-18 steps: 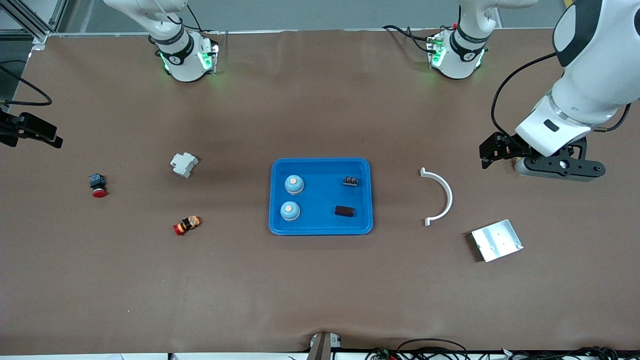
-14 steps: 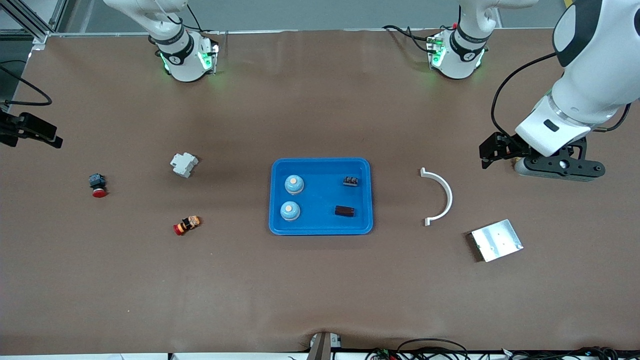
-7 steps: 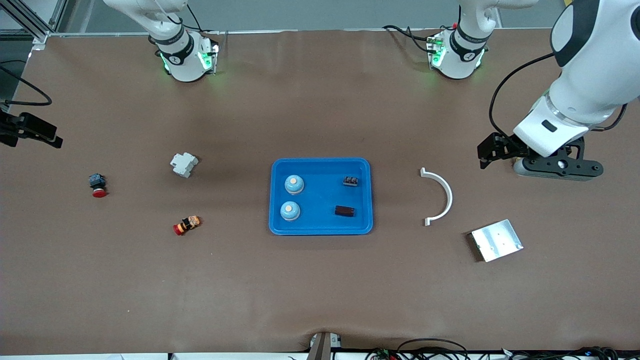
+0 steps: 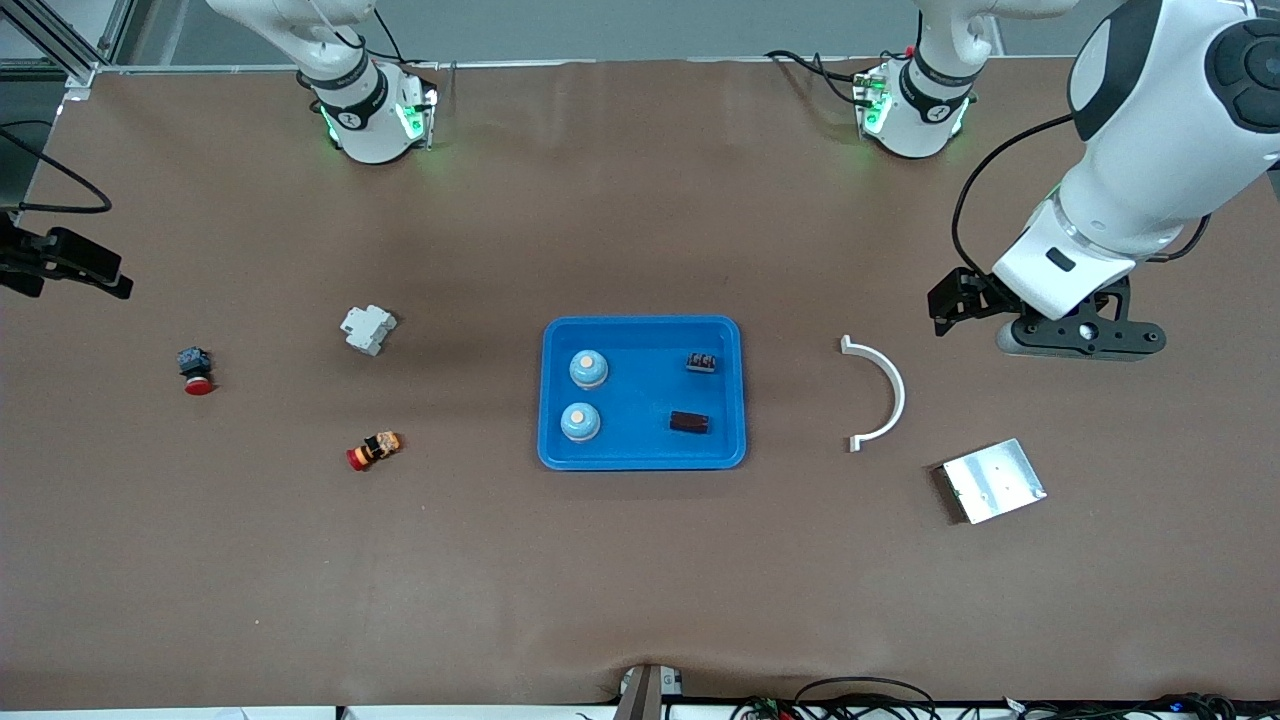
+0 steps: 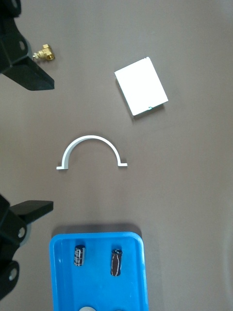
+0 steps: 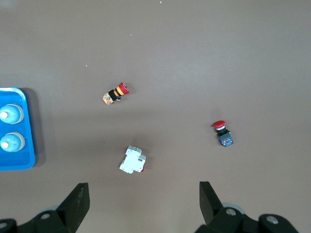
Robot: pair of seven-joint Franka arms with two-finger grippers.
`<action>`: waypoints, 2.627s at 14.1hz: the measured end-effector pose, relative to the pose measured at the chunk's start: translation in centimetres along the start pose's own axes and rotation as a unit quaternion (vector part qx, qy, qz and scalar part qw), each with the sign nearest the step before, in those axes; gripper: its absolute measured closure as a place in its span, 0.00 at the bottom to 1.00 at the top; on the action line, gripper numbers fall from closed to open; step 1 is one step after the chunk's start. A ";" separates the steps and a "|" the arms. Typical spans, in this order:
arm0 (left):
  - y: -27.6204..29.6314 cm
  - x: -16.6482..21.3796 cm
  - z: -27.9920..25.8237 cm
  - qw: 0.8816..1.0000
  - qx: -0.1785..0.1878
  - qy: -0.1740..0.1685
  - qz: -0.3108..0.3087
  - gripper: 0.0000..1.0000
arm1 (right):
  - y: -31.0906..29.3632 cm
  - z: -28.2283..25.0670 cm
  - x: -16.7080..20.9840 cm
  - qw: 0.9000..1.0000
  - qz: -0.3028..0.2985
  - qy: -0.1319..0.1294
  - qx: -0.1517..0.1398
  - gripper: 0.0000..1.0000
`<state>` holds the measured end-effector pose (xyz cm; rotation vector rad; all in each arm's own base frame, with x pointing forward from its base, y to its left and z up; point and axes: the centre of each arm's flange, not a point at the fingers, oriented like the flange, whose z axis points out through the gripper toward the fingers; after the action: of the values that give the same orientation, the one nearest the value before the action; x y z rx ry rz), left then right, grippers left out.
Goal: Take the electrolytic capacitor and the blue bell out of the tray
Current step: 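Move both grippers from rest toward the blue tray, then lower the right gripper to a bell while the left gripper reaches a capacitor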
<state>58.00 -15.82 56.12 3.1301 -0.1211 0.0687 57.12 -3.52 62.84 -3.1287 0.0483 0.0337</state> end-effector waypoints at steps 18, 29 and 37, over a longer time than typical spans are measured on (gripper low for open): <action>11.9 0.8 12.0 0.856 0.038 -0.046 -0.513 0.00 | -2.4 1.2 0.6 0.999 0.007 0.001 0.037 0.00; 17.5 4.0 19.9 0.761 0.022 -0.040 -0.647 0.00 | -24.0 17.1 3.6 0.998 0.051 -0.038 0.003 0.00; 21.0 4.6 25.8 0.730 0.023 -0.036 -0.682 0.00 | -34.3 25.6 1.9 0.992 0.118 -0.038 -0.013 0.00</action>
<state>62.11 -37.35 30.68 2.3865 2.0615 -0.0707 59.56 31.00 37.61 -3.1255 0.4199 0.1571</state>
